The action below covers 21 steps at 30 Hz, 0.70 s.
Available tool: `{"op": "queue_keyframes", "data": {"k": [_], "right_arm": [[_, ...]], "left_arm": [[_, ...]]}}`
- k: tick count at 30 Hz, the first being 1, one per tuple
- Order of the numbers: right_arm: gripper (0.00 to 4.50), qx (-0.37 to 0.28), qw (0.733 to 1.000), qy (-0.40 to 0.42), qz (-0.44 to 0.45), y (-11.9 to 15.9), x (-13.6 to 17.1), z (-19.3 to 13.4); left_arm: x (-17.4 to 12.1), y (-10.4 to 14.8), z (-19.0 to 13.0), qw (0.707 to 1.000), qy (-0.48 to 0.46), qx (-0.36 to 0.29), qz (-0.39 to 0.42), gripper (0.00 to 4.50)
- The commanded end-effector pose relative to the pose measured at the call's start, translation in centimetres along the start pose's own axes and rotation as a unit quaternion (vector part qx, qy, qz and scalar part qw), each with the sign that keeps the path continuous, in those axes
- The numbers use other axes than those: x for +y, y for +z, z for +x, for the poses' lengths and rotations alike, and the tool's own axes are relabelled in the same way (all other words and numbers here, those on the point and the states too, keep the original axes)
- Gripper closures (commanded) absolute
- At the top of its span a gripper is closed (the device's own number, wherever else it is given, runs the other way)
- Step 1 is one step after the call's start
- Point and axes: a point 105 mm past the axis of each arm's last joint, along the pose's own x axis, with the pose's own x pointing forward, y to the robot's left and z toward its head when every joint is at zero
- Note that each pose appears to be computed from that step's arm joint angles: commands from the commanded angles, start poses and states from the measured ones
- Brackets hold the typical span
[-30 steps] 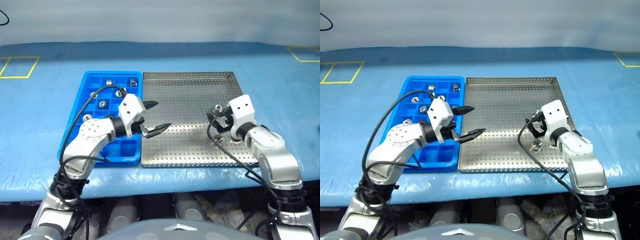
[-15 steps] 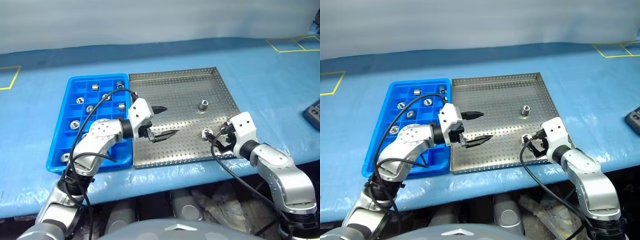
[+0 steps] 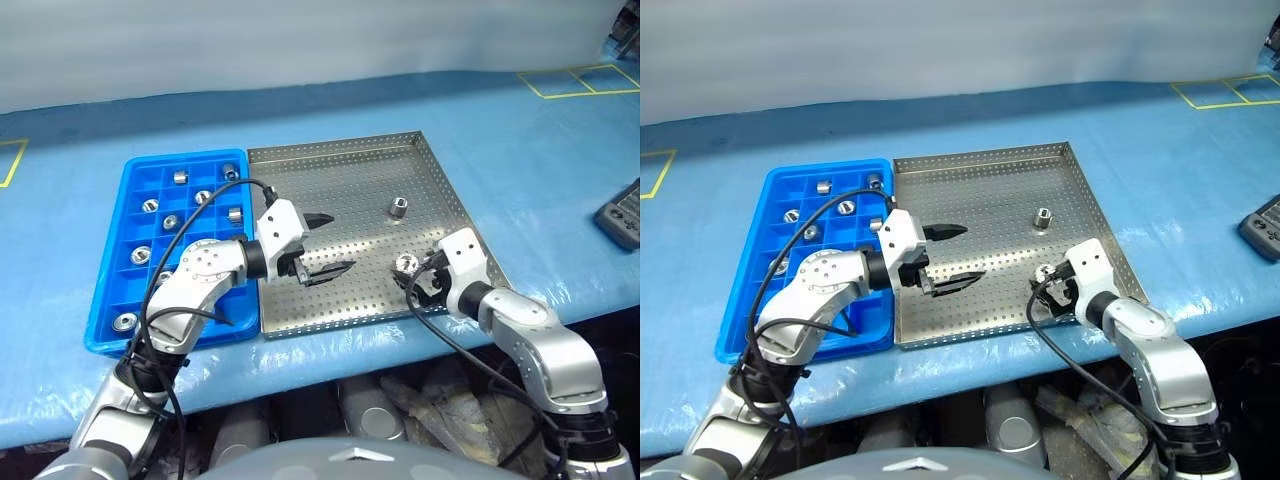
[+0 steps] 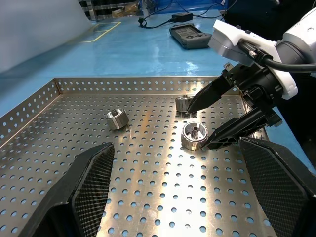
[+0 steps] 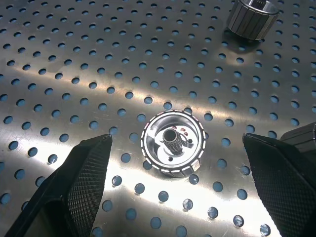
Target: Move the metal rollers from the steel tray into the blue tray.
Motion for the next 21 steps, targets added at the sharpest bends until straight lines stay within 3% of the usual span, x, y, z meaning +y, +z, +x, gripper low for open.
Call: {"op": "queue_keyframes", "data": {"k": [1,4,11,14,18,21], "right_arm": [[0.00,-0.014,1.000,-0.009,-0.007,0.6,-0.5,0.2],[0.00,-0.013,1.000,-0.010,-0.004,0.6,-0.5,0.4],[2.14,-0.016,1.000,-0.014,-0.007,0.7,-0.7,0.5],[2.14,-0.018,1.000,-0.014,-0.006,0.8,-0.7,0.5],[2.81,-0.023,1.000,-0.015,-0.007,1.0,-0.7,0.5],[2.81,-0.035,0.999,-0.015,-0.014,1.7,-0.6,0.6]], "left_arm": [[-0.1,1.1,-0.2,1.000,0.004,-0.017,0.021,0.13],[-0.1,1.1,-0.3,1.000,0.005,-0.016,0.022,0.13],[0.0,1.1,-0.3,1.000,0.008,-0.016,0.023,0.09],[0.0,1.2,-0.3,1.000,0.008,-0.016,0.024,0.09],[0.0,1.2,-0.3,1.000,0.010,-0.017,0.024,0.09],[0.0,1.1,-0.5,1.000,0.013,-0.015,0.020,0.09]]}}
